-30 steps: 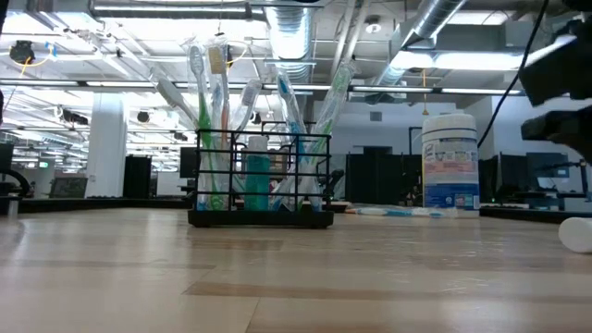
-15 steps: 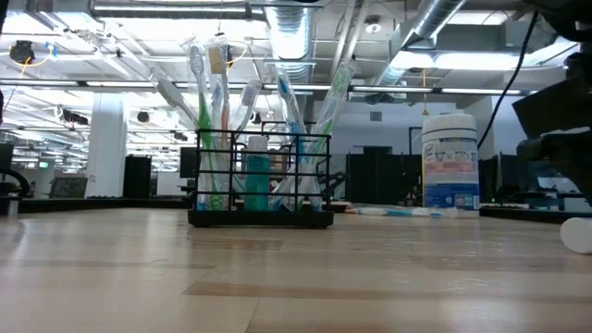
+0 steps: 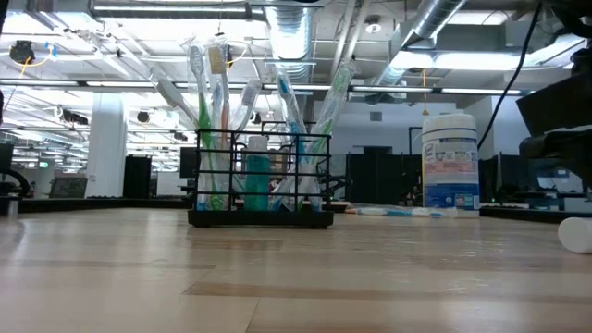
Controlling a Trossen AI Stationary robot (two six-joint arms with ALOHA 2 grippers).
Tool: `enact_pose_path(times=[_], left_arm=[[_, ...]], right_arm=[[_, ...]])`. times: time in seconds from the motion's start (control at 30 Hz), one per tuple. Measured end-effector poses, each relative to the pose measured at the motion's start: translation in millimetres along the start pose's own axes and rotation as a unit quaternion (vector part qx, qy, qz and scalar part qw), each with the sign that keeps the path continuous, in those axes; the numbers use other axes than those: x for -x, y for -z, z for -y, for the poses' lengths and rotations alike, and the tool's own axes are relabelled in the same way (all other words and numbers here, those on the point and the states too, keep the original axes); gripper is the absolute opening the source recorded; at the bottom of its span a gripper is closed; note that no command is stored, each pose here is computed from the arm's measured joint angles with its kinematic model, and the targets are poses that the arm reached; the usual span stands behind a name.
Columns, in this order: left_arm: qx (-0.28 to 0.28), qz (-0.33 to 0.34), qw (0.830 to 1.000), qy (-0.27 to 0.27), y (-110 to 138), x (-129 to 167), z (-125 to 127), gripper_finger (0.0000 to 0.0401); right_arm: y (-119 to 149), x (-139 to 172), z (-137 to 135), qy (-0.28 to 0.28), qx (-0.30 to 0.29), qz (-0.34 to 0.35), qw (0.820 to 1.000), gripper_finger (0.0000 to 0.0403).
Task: Pick & Place toothbrushing station
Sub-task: Put the blue mouthwash into the wire organizer
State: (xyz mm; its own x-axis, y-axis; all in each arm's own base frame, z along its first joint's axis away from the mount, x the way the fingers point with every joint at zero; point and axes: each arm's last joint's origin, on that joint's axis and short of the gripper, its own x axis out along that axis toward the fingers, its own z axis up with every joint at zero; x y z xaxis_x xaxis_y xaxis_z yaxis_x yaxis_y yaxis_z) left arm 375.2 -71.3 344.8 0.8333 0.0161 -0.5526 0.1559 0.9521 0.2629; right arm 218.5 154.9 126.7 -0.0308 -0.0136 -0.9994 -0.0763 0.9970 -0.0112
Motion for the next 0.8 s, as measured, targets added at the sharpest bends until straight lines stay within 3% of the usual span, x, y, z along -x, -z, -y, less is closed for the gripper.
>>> enact_pose_path(times=[0.2, 0.47, 0.8], left_arm=[[0.0, 0.0, 1.0, 0.0, 0.0, 0.0, 0.0, 0.0182], [0.0, 0.0, 1.0, 0.0, 0.0, 0.0, 0.0, 0.0182], [0.0, 0.0, 1.0, 0.0, 0.0, 0.0, 0.0, 0.0182]], right_arm=[[0.2, -0.2, 0.1, 0.001, 0.005, -0.001, 1.0, 0.0134], [0.7, 0.4, 0.7, 0.001, 0.007, -0.001, 1.0, 0.0153], [5.3, 23.6, 5.9, 0.004, 0.007, 0.05, 0.999, 0.0116]])
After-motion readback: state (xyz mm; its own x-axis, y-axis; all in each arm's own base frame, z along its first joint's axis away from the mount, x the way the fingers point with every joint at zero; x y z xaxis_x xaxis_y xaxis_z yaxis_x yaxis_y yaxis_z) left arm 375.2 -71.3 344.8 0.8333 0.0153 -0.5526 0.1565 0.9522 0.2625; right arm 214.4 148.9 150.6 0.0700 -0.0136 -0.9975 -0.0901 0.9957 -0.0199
